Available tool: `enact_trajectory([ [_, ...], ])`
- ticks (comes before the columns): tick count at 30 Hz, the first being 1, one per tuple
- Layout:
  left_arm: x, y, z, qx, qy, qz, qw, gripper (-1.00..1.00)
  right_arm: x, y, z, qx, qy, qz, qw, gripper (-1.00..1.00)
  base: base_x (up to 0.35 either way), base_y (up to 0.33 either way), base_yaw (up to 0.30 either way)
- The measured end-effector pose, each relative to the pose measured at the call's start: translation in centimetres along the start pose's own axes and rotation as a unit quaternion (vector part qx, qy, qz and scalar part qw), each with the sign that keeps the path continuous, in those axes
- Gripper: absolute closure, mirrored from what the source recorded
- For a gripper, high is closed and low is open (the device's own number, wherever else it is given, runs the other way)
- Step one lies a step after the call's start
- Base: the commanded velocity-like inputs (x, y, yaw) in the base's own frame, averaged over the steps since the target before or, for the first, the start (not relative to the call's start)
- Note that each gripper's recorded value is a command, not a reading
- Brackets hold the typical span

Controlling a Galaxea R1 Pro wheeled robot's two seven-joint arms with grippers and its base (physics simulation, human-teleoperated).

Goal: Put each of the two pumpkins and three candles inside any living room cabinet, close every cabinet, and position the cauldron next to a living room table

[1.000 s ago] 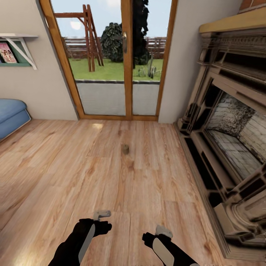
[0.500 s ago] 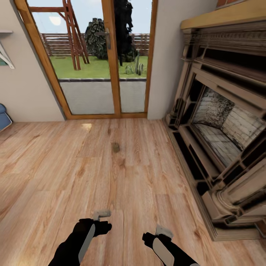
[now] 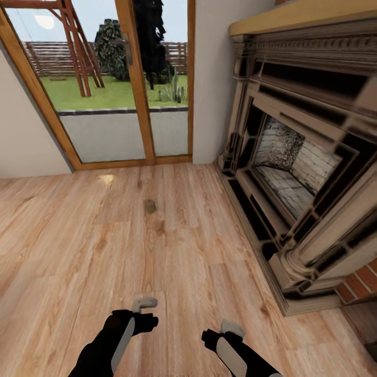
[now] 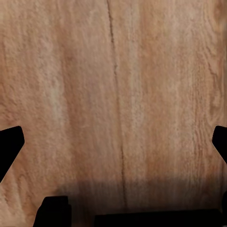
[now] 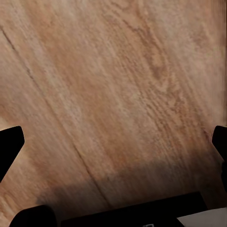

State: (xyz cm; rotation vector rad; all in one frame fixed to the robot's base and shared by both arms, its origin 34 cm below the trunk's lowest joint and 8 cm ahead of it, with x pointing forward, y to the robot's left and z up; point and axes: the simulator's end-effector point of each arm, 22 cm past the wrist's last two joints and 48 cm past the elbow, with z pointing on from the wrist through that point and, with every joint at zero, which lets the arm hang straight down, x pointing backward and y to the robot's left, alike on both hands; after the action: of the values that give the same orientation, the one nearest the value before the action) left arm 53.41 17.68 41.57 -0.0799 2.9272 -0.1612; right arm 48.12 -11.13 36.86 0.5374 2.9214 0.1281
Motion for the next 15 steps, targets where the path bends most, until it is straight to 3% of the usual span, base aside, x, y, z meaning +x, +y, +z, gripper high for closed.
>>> enact_trajectory([
  [15, 0.66, 0.09, 0.56, 0.0, 0.009, -0.001, 1.0, -1.0, 0.65, -0.27, 0.47, 0.003, 0.008, 0.0, 1.0, -1.0, -0.002, 0.0, -0.211],
])
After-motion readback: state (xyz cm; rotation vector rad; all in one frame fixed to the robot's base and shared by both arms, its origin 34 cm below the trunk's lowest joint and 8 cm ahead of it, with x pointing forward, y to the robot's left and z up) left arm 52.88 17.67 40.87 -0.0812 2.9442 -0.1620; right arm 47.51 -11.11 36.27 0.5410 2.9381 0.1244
